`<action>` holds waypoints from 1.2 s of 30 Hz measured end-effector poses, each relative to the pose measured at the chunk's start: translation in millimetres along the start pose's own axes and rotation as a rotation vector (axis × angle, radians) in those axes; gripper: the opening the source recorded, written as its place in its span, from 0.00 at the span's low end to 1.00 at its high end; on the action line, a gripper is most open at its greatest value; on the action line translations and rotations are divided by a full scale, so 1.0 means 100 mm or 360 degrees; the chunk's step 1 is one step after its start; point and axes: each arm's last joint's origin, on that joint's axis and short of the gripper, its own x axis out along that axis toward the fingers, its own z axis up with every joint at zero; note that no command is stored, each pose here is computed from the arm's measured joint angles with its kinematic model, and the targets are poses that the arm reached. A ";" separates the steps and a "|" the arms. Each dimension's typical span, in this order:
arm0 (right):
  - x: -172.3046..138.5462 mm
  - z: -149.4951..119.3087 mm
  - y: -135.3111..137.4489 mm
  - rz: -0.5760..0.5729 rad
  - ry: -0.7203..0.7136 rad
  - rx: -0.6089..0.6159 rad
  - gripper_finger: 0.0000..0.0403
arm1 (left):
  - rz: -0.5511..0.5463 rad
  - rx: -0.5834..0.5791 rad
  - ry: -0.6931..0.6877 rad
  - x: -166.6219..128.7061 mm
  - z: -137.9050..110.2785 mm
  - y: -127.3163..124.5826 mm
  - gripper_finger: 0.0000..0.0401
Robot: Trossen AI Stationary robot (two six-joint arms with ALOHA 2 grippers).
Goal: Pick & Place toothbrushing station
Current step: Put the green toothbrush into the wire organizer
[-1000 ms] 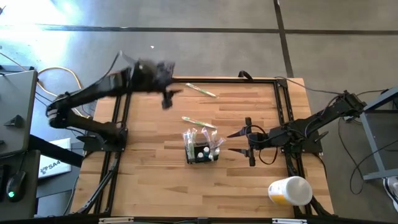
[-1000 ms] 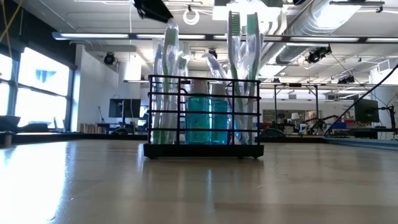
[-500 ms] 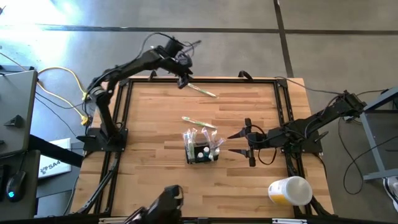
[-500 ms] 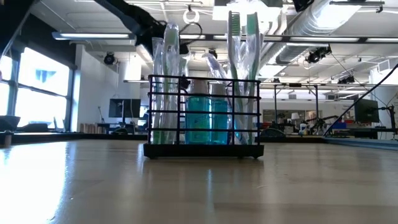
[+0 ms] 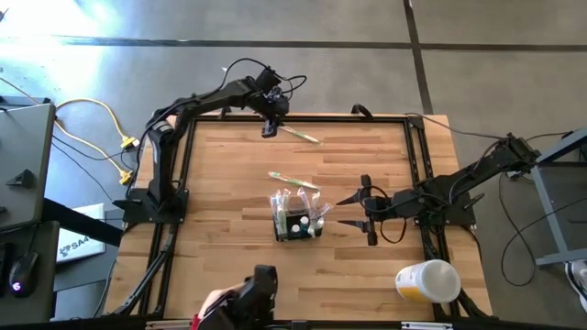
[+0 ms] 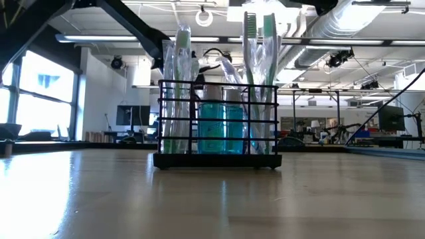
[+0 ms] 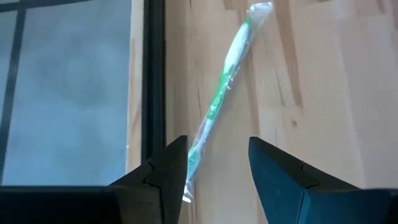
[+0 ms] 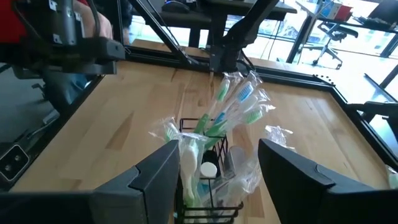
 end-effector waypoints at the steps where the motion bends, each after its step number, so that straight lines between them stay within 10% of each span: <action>1: 0.00 0.00 0.00 -0.0001 0.0001 0.0004 0.52 | 0.0012 0.0003 -0.0004 0.02 0.00 0.01 0.41; 36: -0.02 -0.01 0.06 0.0069 0.0017 0.0078 0.52 | 0.0118 -0.0064 0.0080 0.58 -0.19 0.11 0.41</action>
